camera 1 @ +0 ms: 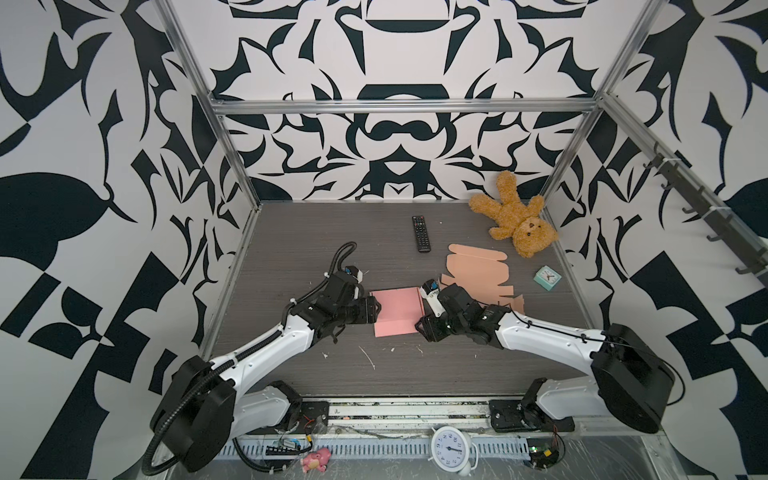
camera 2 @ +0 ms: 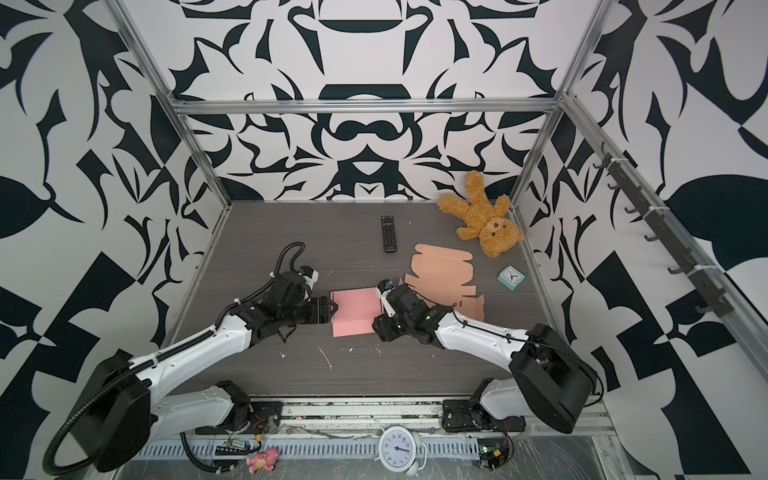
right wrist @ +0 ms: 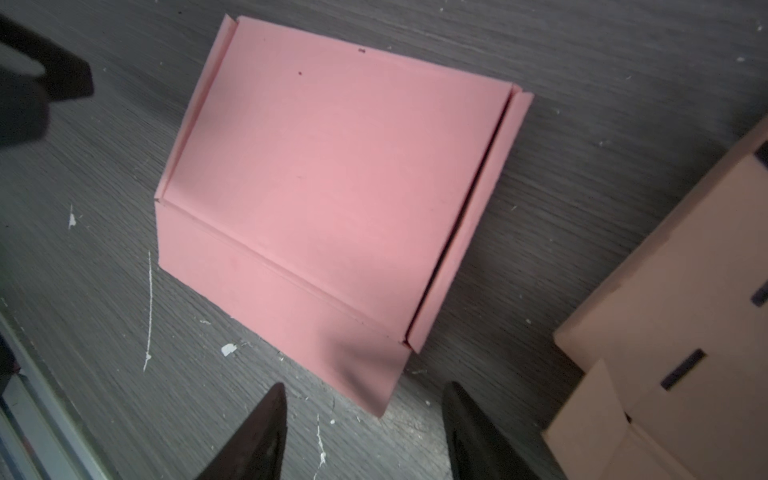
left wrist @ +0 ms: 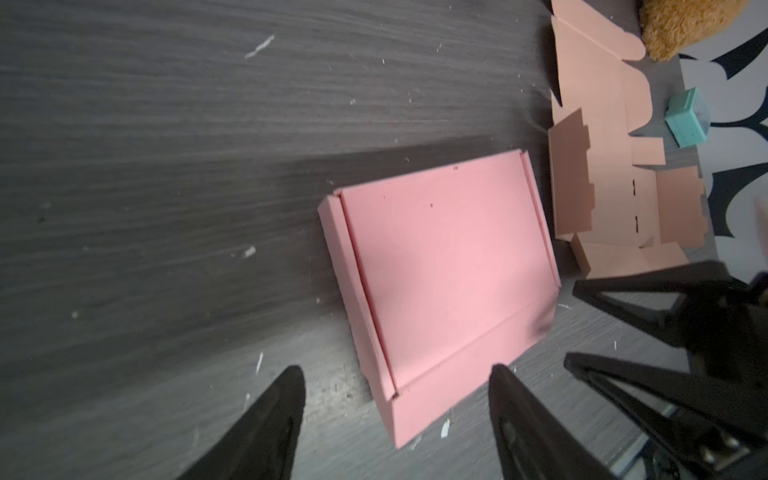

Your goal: Fold the paper box

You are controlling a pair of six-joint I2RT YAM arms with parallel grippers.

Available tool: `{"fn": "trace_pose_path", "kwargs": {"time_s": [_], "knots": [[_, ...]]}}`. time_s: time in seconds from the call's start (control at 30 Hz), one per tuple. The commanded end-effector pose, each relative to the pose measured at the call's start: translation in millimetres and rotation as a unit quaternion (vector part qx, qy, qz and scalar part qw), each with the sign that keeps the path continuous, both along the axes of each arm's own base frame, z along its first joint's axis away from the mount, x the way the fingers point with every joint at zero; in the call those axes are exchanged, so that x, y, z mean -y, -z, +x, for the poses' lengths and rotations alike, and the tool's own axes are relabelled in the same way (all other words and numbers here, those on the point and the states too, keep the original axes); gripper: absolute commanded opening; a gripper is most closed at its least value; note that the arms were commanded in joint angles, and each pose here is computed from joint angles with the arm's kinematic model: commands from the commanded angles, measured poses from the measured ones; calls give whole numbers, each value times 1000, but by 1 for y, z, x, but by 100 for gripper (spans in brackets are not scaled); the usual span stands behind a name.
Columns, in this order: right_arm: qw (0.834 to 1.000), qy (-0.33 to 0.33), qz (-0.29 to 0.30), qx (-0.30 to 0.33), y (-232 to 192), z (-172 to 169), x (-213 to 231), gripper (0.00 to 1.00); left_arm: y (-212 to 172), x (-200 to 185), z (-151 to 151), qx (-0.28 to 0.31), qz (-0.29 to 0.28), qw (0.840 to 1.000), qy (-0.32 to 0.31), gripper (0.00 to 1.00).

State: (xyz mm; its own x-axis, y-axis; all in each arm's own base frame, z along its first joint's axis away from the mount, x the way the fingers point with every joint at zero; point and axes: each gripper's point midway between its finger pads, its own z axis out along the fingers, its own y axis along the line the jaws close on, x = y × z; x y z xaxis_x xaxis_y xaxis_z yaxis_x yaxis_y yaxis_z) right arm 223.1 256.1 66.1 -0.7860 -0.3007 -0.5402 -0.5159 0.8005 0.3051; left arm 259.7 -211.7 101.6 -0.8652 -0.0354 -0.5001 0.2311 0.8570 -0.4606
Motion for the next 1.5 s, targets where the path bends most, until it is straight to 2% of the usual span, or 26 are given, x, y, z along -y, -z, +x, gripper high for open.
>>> {"fn": "trace_pose_path", "kwargs": {"time_s": [0.0,0.37,0.63,1.07,1.47], "knots": [[1000,-3,6,16,-14,4,-5,61,-4,14,14,-11,-24,999,48,74],[1000,-8,3,17,-18,3,-5,61,7,44,73,-64,-45,993,90,76],[1000,-12,-3,17,-19,3,-5,61,22,53,81,-86,-50,989,106,76],[999,-11,-9,29,-26,7,-4,61,41,51,66,-106,-59,987,102,74],[999,-3,-29,21,-14,5,4,61,42,40,24,-115,-76,986,93,68]]}}
